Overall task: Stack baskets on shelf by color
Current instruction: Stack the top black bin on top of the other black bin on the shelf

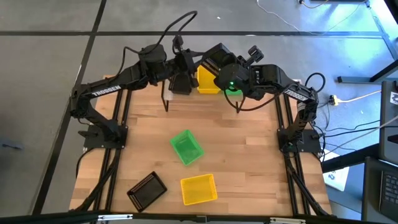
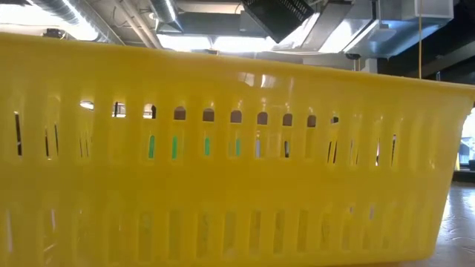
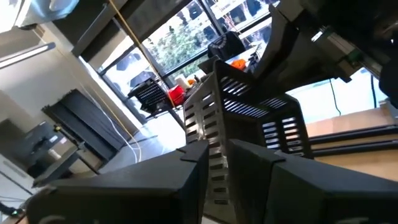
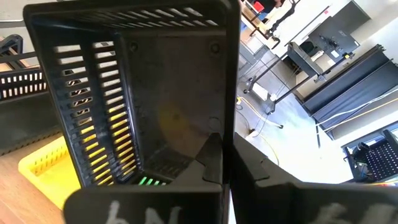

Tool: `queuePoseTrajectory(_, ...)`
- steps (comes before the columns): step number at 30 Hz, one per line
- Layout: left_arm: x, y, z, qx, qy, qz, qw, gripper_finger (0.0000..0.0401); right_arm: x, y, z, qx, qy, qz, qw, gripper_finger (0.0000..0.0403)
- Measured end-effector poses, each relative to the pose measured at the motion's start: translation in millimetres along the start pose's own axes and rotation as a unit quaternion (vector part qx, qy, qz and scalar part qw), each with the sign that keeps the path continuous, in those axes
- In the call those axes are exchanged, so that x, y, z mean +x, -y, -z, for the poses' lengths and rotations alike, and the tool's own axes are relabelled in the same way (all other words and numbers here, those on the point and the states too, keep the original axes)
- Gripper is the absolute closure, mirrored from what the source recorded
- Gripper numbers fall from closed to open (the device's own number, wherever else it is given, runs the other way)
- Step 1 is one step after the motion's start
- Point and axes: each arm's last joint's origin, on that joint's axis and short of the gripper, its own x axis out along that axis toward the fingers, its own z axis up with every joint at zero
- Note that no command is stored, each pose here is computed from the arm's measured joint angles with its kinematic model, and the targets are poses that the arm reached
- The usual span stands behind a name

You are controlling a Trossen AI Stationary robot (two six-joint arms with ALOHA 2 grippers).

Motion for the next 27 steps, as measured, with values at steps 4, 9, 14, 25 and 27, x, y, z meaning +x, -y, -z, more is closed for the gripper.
queuePoseTrajectory(4,0,1,-1,0.000,0.008,0.012,1.000,0.0345,0,0,0,0.000,0.000,0.000,1.000,0.0402)
queuePoseTrajectory(9,1,1,1,0.001,0.003,0.013,1.000,0.0345,0,0,0,0.000,0.000,0.000,1.000,0.0402)
queuePoseTrajectory(14,6,3,6,0.002,-0.006,0.015,1.000,0.0345,0,0,0,0.000,0.000,0.000,1.000,0.0402)
queuePoseTrajectory(25,18,10,13,0.035,-0.027,-0.012,0.999,0.0345,0,0,0,0.001,0.000,0.000,1.000,0.0402)
queuePoseTrajectory(27,21,11,15,0.044,-0.028,-0.014,0.999,0.0345,0,0,0,0.002,0.000,0.000,1.000,0.0402)
